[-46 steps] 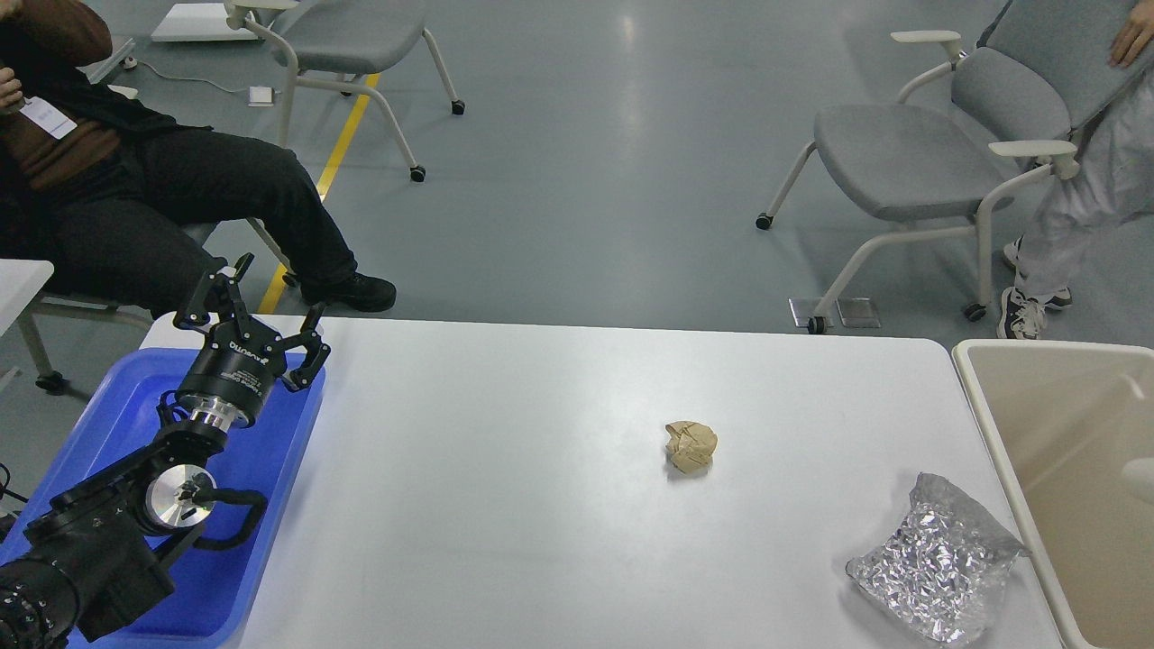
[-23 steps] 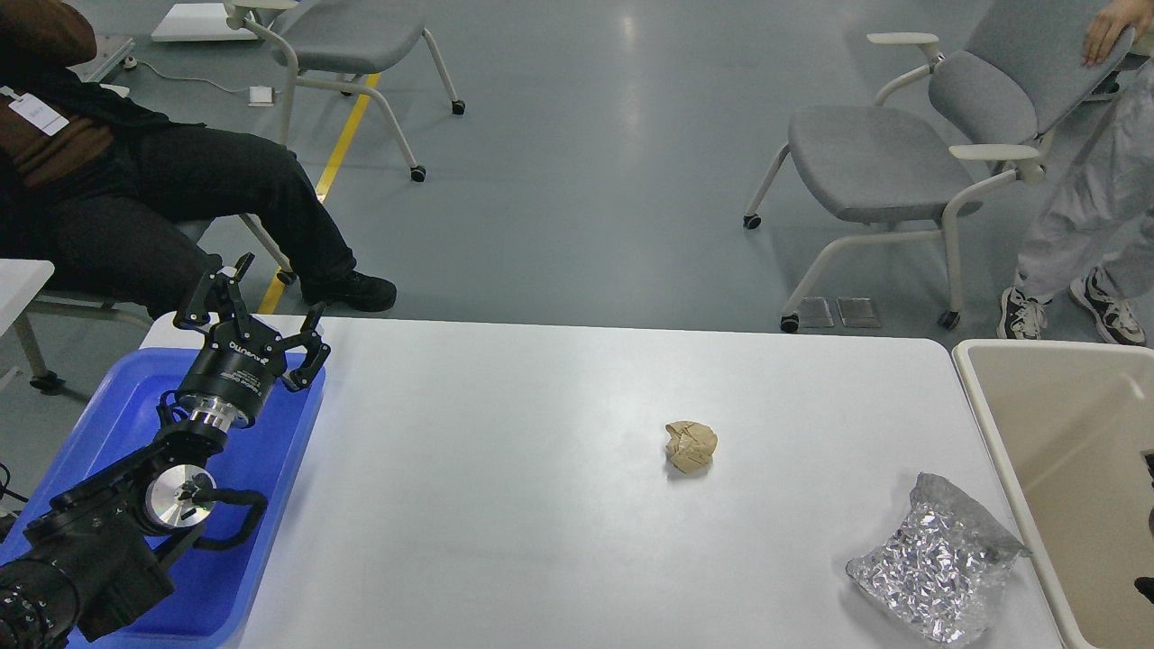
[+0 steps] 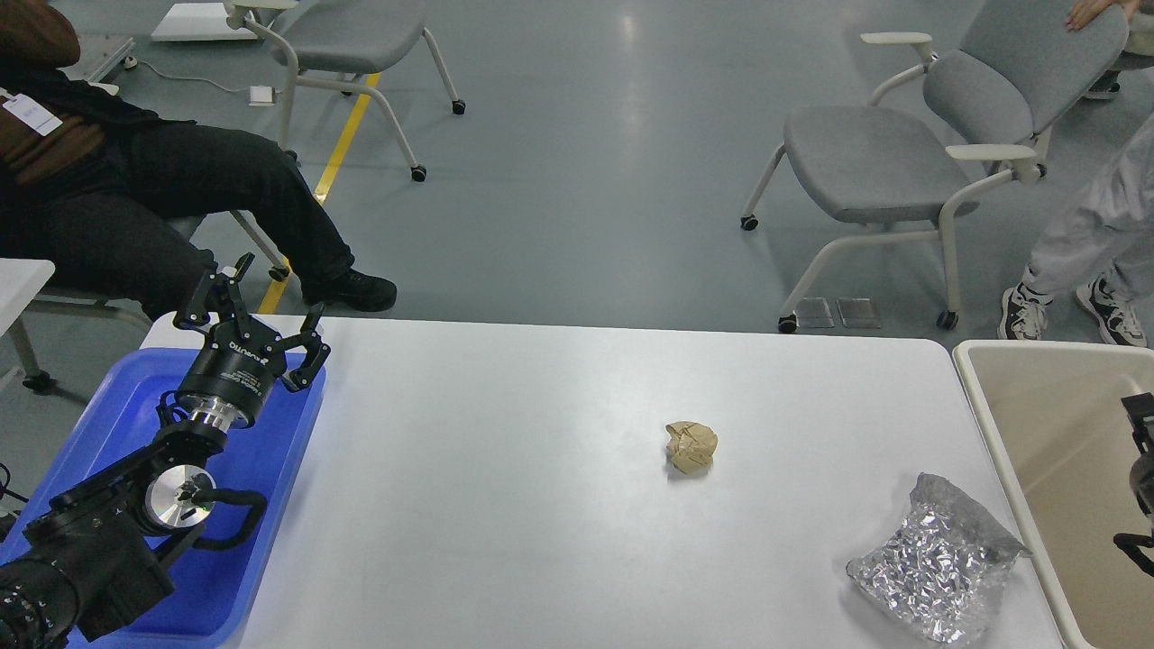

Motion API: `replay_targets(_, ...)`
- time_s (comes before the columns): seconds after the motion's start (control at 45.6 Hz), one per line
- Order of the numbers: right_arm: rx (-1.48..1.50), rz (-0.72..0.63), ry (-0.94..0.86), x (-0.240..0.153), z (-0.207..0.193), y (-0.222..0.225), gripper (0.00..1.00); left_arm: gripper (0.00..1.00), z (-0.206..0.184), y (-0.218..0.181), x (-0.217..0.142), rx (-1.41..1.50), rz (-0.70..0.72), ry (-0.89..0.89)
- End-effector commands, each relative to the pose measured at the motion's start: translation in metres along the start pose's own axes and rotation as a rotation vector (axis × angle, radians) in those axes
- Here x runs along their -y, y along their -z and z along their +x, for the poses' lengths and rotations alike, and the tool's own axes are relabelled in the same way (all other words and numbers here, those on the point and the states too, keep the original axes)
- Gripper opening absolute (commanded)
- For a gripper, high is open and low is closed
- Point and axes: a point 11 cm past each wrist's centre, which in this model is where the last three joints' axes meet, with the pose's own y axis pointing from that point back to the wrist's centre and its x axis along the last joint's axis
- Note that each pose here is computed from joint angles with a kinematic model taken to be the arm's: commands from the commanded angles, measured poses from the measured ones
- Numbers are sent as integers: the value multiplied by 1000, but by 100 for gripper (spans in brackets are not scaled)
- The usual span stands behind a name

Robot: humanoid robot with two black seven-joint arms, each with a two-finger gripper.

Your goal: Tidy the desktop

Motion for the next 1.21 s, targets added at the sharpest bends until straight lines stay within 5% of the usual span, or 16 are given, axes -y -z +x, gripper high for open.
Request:
replay_targets(0.0, 72, 98, 26, -1, -21, 62, 100, 98, 0, 0, 0, 1, 0, -1)
replay_targets(0.416, 553, 257, 230, -12, -25, 175, 100, 98, 0, 0, 0, 0, 0, 0)
replay_targets(0.92, 837, 705, 479, -78, 59, 301, 100, 98, 0, 0, 0, 0, 0, 0)
replay_targets(1.183, 874, 783, 644, -99, 21, 286, 100, 98, 0, 0, 0, 1, 0, -1)
